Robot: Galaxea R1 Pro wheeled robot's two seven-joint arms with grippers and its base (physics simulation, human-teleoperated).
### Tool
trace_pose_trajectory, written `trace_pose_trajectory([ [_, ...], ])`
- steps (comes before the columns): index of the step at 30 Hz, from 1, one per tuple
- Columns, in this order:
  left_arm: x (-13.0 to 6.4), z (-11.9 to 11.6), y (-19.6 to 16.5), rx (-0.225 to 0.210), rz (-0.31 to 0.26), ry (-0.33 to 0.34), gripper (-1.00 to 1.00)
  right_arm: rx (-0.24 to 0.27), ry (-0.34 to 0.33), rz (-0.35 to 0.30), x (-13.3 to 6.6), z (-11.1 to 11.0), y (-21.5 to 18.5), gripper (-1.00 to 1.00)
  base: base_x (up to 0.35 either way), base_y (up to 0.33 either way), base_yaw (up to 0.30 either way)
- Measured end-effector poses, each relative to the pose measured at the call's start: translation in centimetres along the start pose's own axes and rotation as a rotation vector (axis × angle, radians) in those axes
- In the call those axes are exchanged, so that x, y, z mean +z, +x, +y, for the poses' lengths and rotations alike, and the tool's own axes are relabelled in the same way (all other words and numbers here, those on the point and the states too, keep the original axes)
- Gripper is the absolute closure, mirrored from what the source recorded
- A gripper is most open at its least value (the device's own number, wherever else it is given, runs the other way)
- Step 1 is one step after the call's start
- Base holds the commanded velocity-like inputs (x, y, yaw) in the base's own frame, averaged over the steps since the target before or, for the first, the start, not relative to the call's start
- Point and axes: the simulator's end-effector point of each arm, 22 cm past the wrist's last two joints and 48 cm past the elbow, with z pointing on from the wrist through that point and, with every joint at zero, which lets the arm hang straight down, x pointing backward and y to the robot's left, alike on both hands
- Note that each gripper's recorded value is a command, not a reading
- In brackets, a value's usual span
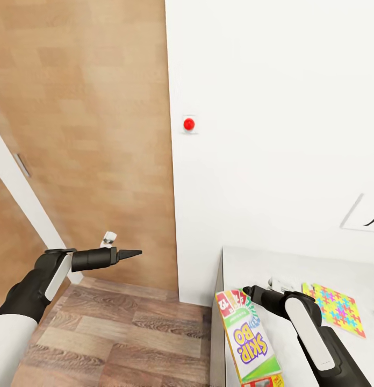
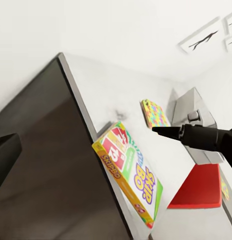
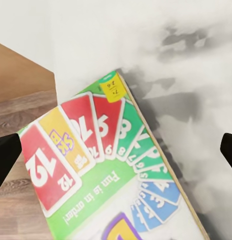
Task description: Put all the toys in the child's room - the three board games (two on the bed and one on the table), the two jigsaw puzzles on the table, and the tennis ball on the table - inside the toy box on the table in the child's room.
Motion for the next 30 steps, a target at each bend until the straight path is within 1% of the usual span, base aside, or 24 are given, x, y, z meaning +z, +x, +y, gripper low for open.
trace_pose_trajectory([
  [11, 0.4, 0.8, 0.6, -0.015, 0.009, -0.002, -1.00, 0.007, -0.002, 0.019, 0.6, -0.2, 0.6, -1.00, 0.000, 0.000, 0.000],
  [15, 0.6, 1.0, 0.8, -0.021, 0.012, -0.001, -1.00, 0.009, -0.040, 0.025, 0.8, 0.5, 0.7, -1.00, 0.000, 0.000, 0.000],
  [16, 0.7, 1.1, 0.8, -0.022, 0.013, -0.001, -1.00, 0.010, -0.066, 0.028, 0.9, 1.0, 0.9, -1.00, 0.000, 0.000, 0.000],
  [22, 1.0, 1.4, 1.1, -0.031, 0.017, 0.000, -1.00, 0.023, -0.140, 0.054, 1.7, 2.0, 1.6, -1.00, 0.000, 0.000, 0.000],
  [26, 1.1, 1.7, 1.4, -0.037, 0.020, 0.000, -1.00, 0.034, -0.157, 0.061, 2.2, 2.1, 1.5, -1.00, 0.000, 0.000, 0.000],
  [30, 1.2, 2.0, 1.6, -0.042, 0.023, -0.002, -1.00, 0.039, -0.159, 0.067, 2.5, 1.9, 1.5, -1.00, 0.000, 0.000, 0.000],
])
